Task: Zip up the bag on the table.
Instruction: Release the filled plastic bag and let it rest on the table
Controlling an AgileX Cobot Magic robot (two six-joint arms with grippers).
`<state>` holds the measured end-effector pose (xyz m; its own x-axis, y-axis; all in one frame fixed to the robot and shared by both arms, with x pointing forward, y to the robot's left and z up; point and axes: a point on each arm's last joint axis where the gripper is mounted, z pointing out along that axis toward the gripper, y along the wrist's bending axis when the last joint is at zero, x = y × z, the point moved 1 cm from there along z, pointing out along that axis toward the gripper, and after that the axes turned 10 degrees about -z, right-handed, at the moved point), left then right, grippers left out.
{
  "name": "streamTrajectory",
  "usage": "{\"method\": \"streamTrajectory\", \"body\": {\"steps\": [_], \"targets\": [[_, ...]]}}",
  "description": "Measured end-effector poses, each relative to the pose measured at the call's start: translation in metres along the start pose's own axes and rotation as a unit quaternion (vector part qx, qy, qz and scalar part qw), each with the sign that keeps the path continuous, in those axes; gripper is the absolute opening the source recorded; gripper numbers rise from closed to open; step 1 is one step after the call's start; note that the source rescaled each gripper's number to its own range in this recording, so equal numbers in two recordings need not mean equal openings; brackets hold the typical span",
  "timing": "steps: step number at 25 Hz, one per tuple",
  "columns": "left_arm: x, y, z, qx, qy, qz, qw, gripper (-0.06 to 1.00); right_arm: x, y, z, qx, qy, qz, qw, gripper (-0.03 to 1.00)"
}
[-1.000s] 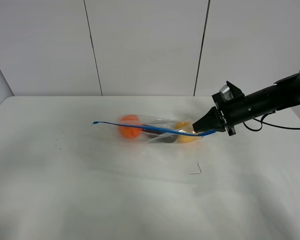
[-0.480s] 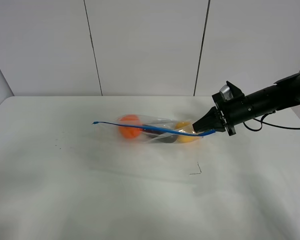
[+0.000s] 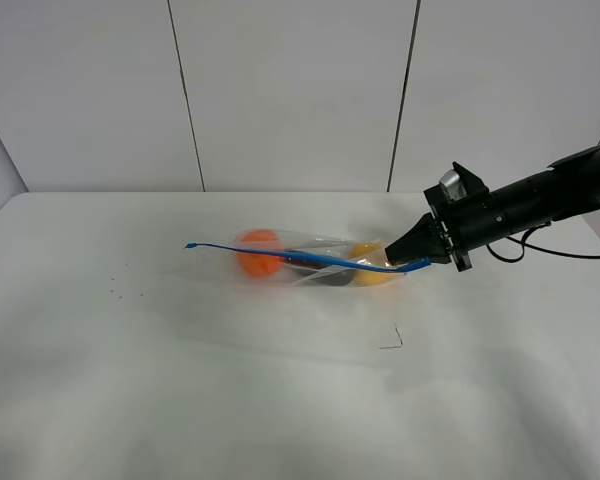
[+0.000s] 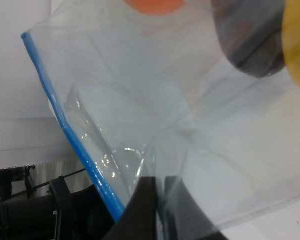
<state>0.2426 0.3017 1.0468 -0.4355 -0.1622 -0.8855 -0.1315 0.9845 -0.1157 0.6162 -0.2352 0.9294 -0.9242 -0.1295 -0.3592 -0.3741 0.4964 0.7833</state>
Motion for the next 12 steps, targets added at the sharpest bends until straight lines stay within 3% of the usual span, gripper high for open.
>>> {"method": "streamTrajectory", "body": {"steps": [12], "targets": [[-0.0001,0.0005,0.0000,-0.002,0.000,-0.011,1.000,1.00,0.0000,0.0000,0.0000,0.000,0.000,0.000,1.000,0.00]]}}
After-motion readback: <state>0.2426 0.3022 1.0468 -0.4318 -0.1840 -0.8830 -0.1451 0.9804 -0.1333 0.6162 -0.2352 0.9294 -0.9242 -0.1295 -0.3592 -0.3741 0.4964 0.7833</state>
